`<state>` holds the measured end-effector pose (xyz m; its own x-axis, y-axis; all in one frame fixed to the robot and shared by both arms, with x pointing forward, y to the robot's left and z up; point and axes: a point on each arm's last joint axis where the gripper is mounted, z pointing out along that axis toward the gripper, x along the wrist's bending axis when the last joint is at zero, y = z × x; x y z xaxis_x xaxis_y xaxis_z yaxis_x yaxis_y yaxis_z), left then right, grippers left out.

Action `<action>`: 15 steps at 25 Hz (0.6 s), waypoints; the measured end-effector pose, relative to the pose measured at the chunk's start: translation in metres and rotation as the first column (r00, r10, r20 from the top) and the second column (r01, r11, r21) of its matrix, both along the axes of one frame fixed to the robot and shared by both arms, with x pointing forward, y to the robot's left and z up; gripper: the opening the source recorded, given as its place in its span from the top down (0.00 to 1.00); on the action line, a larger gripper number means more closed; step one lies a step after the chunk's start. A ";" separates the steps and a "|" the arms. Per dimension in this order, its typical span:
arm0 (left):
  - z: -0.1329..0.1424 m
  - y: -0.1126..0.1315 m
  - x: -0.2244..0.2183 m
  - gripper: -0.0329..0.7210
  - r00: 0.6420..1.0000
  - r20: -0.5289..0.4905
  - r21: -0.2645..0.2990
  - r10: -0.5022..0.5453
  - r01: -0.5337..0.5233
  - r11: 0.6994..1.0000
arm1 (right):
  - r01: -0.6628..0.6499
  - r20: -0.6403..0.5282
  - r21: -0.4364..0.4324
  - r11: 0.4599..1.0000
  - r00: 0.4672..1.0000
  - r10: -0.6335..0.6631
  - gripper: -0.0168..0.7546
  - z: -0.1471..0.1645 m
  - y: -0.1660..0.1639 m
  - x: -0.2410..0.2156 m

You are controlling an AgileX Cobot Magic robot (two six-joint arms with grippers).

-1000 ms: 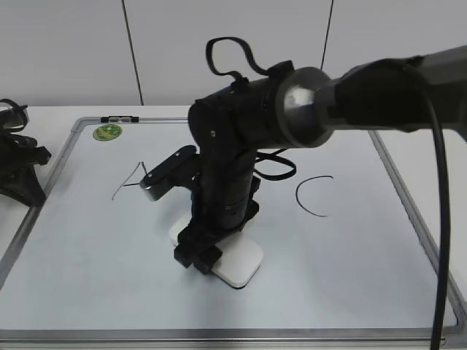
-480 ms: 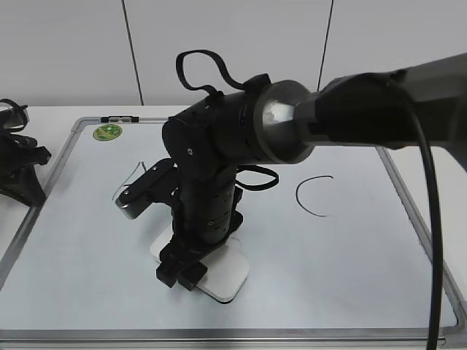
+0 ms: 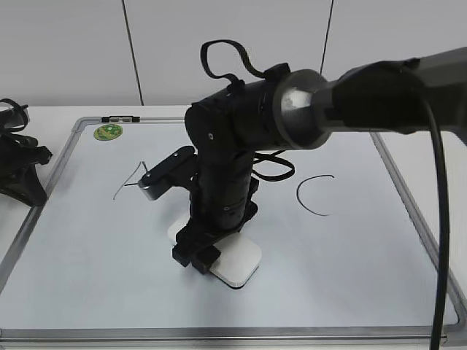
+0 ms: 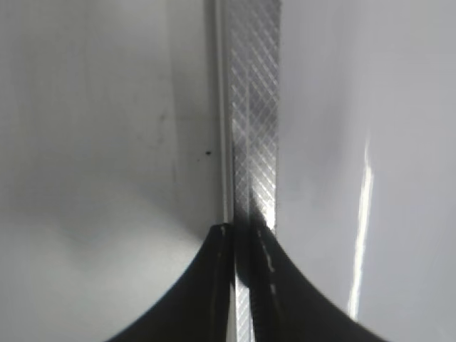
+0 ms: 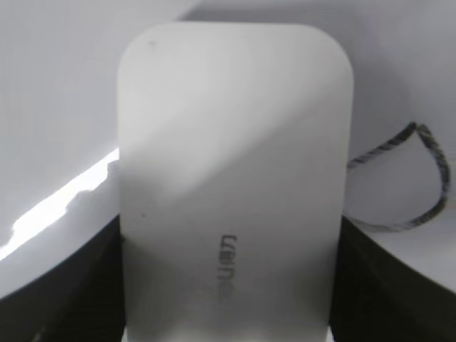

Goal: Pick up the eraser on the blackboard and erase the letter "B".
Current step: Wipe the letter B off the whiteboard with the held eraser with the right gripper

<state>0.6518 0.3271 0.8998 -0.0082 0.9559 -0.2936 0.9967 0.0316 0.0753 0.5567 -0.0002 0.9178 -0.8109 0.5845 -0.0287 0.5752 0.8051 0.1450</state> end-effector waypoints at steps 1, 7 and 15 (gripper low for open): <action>0.000 0.000 0.000 0.91 1.000 0.000 0.000 0.000 0.000 1.000 | 0.000 0.000 0.000 1.000 1.000 0.000 0.29 0.000 0.000 0.000; 0.000 0.000 0.000 0.91 1.000 0.000 -0.001 0.001 -0.001 1.000 | 0.075 0.004 0.006 0.997 0.997 -0.075 0.29 0.000 -0.020 0.019; 0.000 0.001 0.000 0.91 1.000 -0.001 0.006 -0.004 0.004 1.000 | 0.173 0.014 0.006 0.985 0.985 -0.173 0.29 0.001 -0.047 0.041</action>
